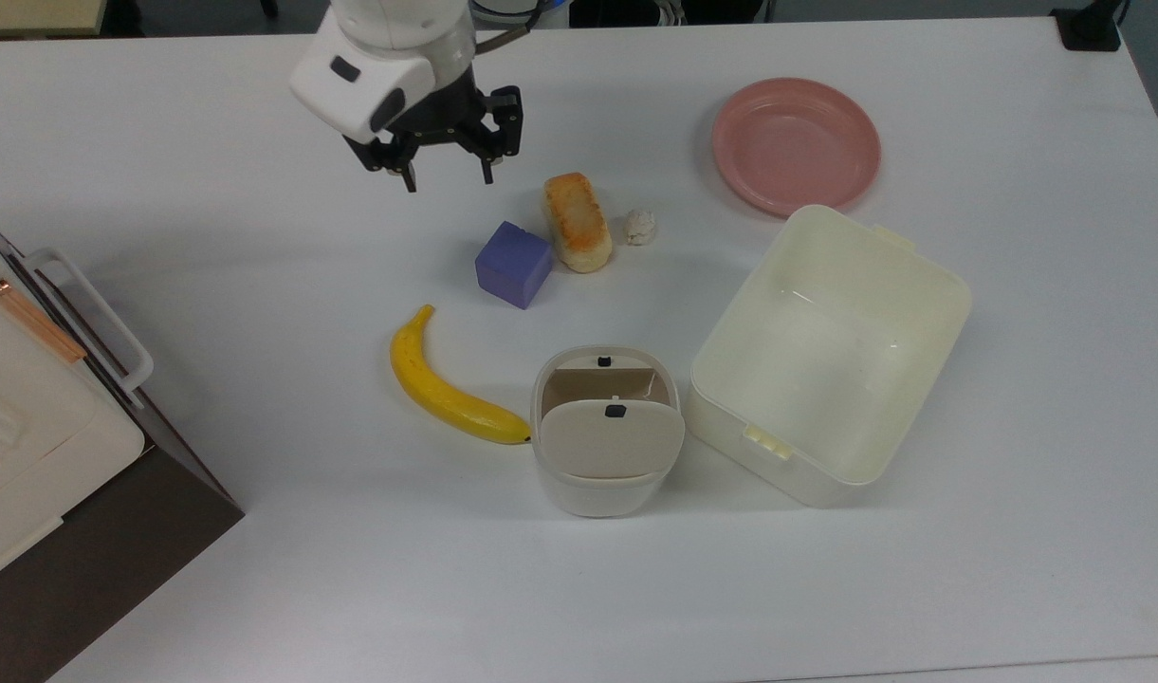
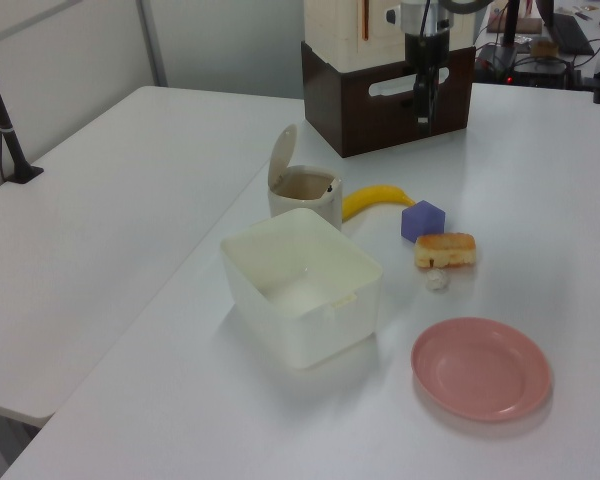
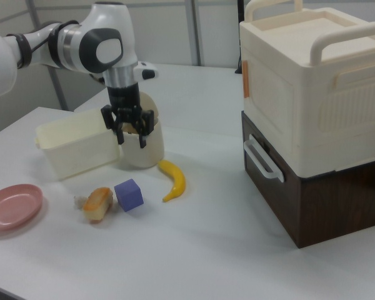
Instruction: Grab it up and put it in the trash
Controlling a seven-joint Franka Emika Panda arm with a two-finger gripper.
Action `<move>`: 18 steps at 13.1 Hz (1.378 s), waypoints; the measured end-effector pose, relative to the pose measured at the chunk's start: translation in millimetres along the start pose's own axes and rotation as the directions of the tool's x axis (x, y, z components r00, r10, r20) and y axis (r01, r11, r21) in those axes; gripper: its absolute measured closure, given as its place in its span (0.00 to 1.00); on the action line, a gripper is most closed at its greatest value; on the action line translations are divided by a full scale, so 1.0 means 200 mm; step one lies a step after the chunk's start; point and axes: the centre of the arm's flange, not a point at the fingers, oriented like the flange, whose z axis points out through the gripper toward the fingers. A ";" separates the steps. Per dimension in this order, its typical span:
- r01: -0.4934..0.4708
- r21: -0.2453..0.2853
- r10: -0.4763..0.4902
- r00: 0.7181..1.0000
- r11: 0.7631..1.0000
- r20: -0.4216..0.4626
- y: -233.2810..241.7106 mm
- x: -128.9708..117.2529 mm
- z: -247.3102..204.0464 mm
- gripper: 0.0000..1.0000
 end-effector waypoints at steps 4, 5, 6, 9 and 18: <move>0.100 0.022 -0.102 0.988 0.995 0.114 -0.16 -0.04 0.13 0.30; 0.120 0.026 -0.122 0.984 0.992 0.132 -0.22 -0.04 0.16 0.30; 0.135 0.028 -0.138 0.979 0.990 0.147 -0.26 -0.05 0.18 0.30; 0.185 0.037 -0.189 0.961 0.982 0.199 -0.41 -0.06 0.30 0.30; 0.301 0.024 -0.296 0.914 0.953 0.279 -0.97 -0.08 0.52 0.29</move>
